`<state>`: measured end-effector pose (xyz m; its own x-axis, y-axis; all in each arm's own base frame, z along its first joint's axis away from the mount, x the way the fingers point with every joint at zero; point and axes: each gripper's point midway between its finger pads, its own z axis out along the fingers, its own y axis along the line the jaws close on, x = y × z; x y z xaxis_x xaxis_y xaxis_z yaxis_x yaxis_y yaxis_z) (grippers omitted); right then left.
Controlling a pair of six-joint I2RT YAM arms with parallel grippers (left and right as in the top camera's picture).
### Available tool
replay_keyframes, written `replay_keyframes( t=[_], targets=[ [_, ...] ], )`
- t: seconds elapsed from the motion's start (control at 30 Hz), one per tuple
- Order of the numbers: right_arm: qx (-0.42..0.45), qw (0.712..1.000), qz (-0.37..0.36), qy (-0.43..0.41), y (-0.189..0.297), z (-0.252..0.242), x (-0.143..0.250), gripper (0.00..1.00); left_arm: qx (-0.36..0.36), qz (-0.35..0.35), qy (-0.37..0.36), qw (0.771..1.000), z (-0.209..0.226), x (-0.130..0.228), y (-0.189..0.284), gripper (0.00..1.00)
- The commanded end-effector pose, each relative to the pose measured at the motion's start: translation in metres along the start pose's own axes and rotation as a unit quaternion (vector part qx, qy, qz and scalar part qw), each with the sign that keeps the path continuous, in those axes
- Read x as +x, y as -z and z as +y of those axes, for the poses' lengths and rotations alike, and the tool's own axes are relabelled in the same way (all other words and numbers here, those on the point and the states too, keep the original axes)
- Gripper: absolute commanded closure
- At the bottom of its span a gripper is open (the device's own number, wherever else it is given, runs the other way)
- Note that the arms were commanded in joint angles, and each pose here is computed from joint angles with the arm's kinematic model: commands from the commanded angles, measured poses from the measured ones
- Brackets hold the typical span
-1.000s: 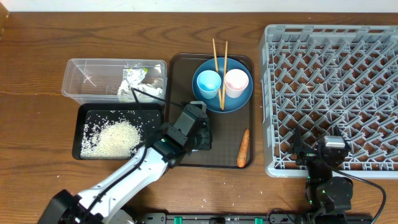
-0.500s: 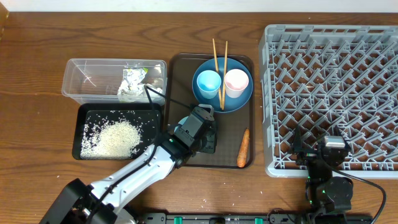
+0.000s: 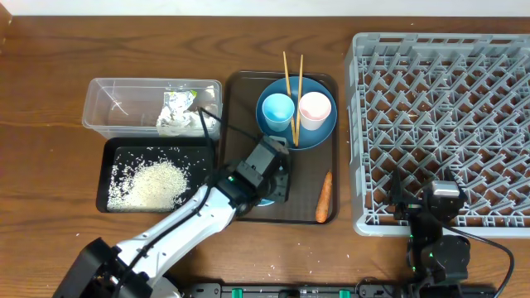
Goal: Sort waste into correct bins and load items into the dishwasher rack
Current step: 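Set the plate down on the brown tray and release it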
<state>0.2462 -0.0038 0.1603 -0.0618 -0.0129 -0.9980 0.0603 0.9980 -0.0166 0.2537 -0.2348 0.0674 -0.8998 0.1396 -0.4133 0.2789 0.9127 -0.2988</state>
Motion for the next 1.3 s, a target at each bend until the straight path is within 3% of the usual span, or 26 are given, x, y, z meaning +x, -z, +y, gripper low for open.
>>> replay_keyframes(
  t=[0.0,0.37,0.57,0.73,0.77,0.9,1.1,1.27],
  targets=[
    [0.007,1.0,0.003,-0.003,0.0,-0.003,0.002,0.01,0.004,-0.014,-0.02,1.0,-0.011,-0.019,0.015,0.48],
    [0.007,1.0,0.003,-0.003,0.0,-0.003,0.002,0.01,0.087,0.038,-0.061,0.994,-0.068,0.005,0.027,0.48],
    [0.007,1.0,0.003,-0.003,0.0,-0.003,0.002,0.01,0.114,0.041,-0.093,0.988,-0.098,0.021,0.029,0.18],
    [0.007,1.0,0.003,-0.003,0.0,-0.003,0.002,0.01,0.13,0.031,-0.108,0.985,-0.112,0.023,0.03,0.1],
    [0.007,1.0,0.003,-0.003,0.0,-0.003,0.002,0.01,0.131,0.031,-0.109,0.985,-0.113,0.023,0.03,0.1],
    [0.007,1.0,0.003,-0.003,0.0,-0.003,0.002,0.01,0.128,0.027,-0.107,0.986,-0.112,0.022,0.028,0.27],
    [0.007,1.0,0.003,-0.003,0.0,-0.003,0.002,0.01,0.125,0.032,-0.044,0.991,-0.116,0.019,0.013,0.45],
    [0.007,1.0,0.003,-0.003,0.0,-0.003,0.002,0.01,0.099,0.032,-0.026,0.994,-0.109,0.019,-0.011,0.46]
  ],
)
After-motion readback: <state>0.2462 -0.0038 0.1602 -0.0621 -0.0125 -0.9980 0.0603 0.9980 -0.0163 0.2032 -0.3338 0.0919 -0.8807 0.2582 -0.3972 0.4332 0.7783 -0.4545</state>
